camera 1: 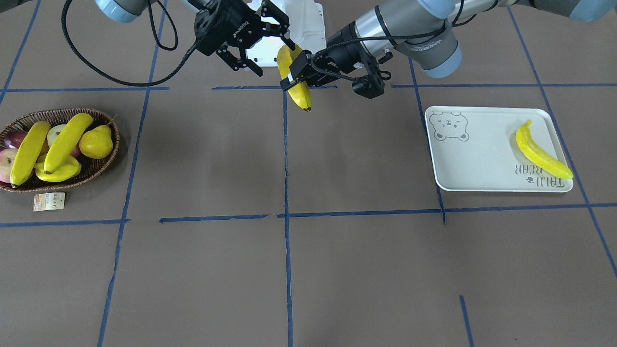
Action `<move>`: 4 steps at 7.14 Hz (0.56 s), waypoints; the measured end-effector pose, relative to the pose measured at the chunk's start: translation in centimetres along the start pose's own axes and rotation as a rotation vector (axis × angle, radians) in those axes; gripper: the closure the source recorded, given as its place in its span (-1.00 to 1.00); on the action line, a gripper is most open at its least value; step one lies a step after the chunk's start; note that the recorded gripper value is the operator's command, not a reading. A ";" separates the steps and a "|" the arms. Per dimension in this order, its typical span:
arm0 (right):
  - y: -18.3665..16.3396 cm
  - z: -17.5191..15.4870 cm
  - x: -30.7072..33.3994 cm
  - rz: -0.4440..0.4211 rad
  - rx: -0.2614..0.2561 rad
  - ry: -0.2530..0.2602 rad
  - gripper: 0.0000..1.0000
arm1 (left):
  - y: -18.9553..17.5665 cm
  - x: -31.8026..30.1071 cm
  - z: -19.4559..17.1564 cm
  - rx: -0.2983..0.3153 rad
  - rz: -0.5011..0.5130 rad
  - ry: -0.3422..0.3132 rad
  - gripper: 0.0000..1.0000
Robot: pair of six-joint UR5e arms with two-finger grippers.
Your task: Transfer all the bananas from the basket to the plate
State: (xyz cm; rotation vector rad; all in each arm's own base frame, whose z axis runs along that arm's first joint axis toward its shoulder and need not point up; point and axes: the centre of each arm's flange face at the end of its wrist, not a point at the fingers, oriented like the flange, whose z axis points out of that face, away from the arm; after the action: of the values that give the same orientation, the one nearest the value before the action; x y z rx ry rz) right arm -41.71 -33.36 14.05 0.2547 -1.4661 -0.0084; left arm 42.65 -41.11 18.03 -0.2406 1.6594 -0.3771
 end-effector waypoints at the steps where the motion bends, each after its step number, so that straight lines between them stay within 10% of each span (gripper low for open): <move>1: 0.0 -0.6 0.7 0.003 0.003 0.007 -1.00 | -3.4 -1.5 -2.0 0.044 0.008 -0.056 1.00; 4: -0.1 -3.1 3.3 0.014 0.017 0.039 -1.00 | -13.4 -12.1 -11.4 0.207 0.120 -0.331 1.00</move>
State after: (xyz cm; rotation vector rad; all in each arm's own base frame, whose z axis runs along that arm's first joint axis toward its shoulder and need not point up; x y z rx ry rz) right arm -38.28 -33.43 17.02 0.2567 -1.4301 0.0203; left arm 31.99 -47.79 35.34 -0.0442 1.2924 -0.3930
